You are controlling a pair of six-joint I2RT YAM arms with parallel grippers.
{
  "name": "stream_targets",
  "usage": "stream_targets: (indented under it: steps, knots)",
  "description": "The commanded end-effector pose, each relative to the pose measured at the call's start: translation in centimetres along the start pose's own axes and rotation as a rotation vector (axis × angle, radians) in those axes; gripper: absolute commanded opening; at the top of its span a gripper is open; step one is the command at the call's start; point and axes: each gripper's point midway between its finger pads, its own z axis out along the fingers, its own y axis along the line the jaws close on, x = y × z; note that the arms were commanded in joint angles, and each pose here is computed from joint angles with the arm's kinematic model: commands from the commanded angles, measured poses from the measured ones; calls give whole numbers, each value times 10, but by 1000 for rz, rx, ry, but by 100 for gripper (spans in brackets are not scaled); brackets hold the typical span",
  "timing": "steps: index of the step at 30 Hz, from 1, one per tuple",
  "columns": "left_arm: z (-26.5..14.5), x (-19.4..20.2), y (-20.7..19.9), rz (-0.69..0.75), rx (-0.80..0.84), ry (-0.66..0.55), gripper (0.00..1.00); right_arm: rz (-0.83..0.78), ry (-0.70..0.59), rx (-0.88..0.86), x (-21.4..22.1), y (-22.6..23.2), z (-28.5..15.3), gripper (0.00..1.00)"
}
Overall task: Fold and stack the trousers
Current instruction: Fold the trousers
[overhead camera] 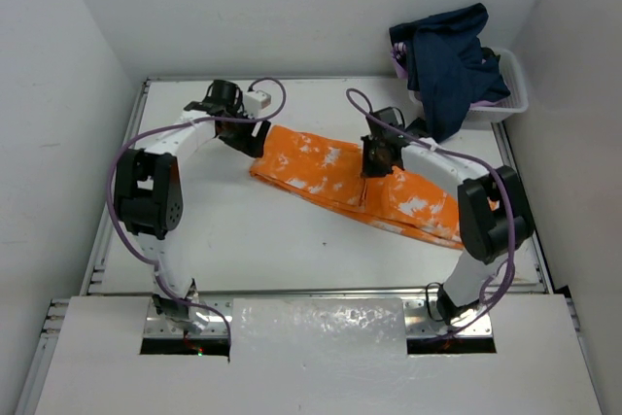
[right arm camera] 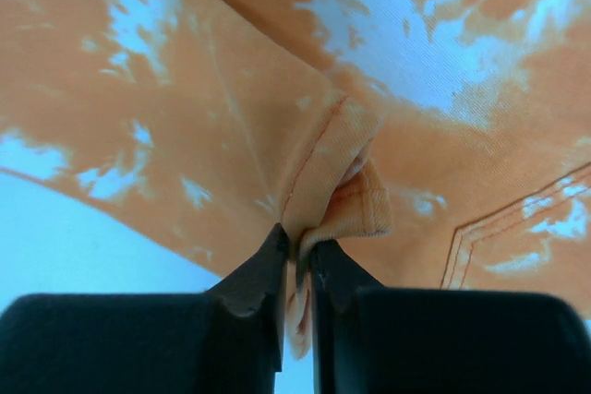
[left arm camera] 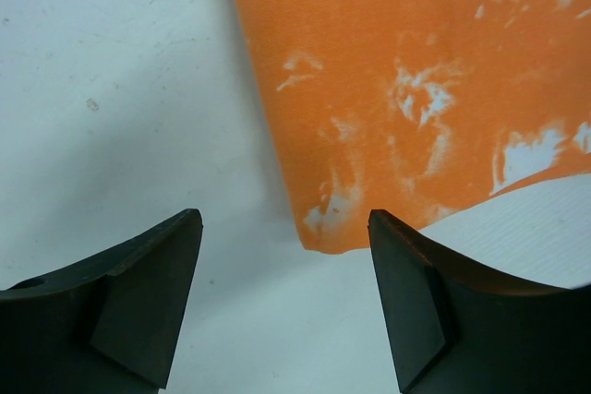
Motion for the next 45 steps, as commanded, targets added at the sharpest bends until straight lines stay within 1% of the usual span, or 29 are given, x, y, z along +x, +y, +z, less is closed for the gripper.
stream_targets:
  steps: [1, 2, 3, 4, 5, 7, 10, 14, 16, 17, 18, 19, 20, 21, 22, 23, 25, 26, 27, 28, 29, 32, 34, 37, 38, 40, 42, 43, 45]
  knots:
    - [-7, -31, -2, -32, 33, -107, 71, 63, 20, 62, 7, -12, 17, 12]
    - [-5, -33, -3, -43, 38, -116, 73, 73, 36, 85, 8, -15, 17, 19]
    - [0, -33, -5, -47, 46, -111, 74, 82, 42, 104, 8, -19, 18, 35]
    - [2, -34, -5, -55, 52, -115, 75, 101, 51, 126, 9, -25, 21, 45]
    - [8, -34, -4, -70, 53, -113, 76, 115, 60, 157, 9, -33, 20, 52]
    - [14, -37, -4, -86, 59, -112, 76, 140, 65, 191, 6, -45, 15, 63]
    - [36, -28, -3, -110, 72, -66, 79, 113, 24, 226, -8, -53, -2, 70]
    - [58, -12, 3, -132, 55, 0, 79, 95, -15, 235, -21, -61, -35, 74]
    - [64, -3, 7, -140, 32, 27, 79, 138, -11, 238, -15, -77, -46, 74]
    - [69, 1, 8, -145, 36, 39, 79, 165, -46, 224, -19, -81, -61, 75]
    - [71, 5, 4, -151, 57, 46, 78, 220, -30, 228, -10, -99, -65, 74]
    - [73, 7, 0, -159, 77, 49, 73, 243, -35, 229, -7, -107, -70, 74]
    - [74, 7, -5, -160, 101, 48, 69, 282, -70, 243, -10, -124, -86, 75]
    - [76, 11, -14, -167, 148, 51, 66, 298, -54, 269, 0, -137, -91, 75]
    - [77, 14, -19, -175, 172, 58, 61, 313, -55, 286, 5, -146, -96, 77]
    - [78, 17, -27, -184, 213, 63, 54, 348, -58, 316, 13, -166, -106, 78]
    - [80, 24, -34, -202, 248, 85, 45, 379, -51, 325, 22, -180, -112, 79]
    - [80, 25, -38, -209, 272, 88, 31, 418, -35, 321, 32, -191, -114, 80]
    - [81, 27, -40, -213, 279, 93, 20, 444, -26, 317, 37, -197, -115, 80]
    - [80, 27, -40, -215, 282, 93, 8, 486, -22, 323, 42, -209, -117, 80]
    - [77, 24, -42, -217, 296, 88, 0, 507, -15, 321, 48, -214, -115, 80]
    - [61, 11, -31, -210, 280, 58, 0, 514, -4, 332, 52, -227, -119, 80]
    - [39, -1, -8, -222, 227, 7, 0, 487, 11, 363, 54, -233, -120, 80]
    - [-11, -23, 38, -225, 89, -71, 0, 479, 44, 357, 56, -234, -115, 79]
    - [-16, -22, 48, -234, 65, -73, 0, 479, 43, 349, 56, -233, -115, 79]
    - [-53, -34, 83, -247, -23, -137, 0, 491, 27, 346, 53, -233, -113, 78]
    - [-82, -34, 102, -245, -77, -152, 0, 493, 0, 341, 48, -233, -113, 78]
    - [-96, -42, 112, -230, -119, -169, 0, 498, -11, 311, 45, -228, -110, 78]
    - [-121, -51, 112, -174, -153, -189, 0, 501, -8, 293, 45, -226, -107, 78]
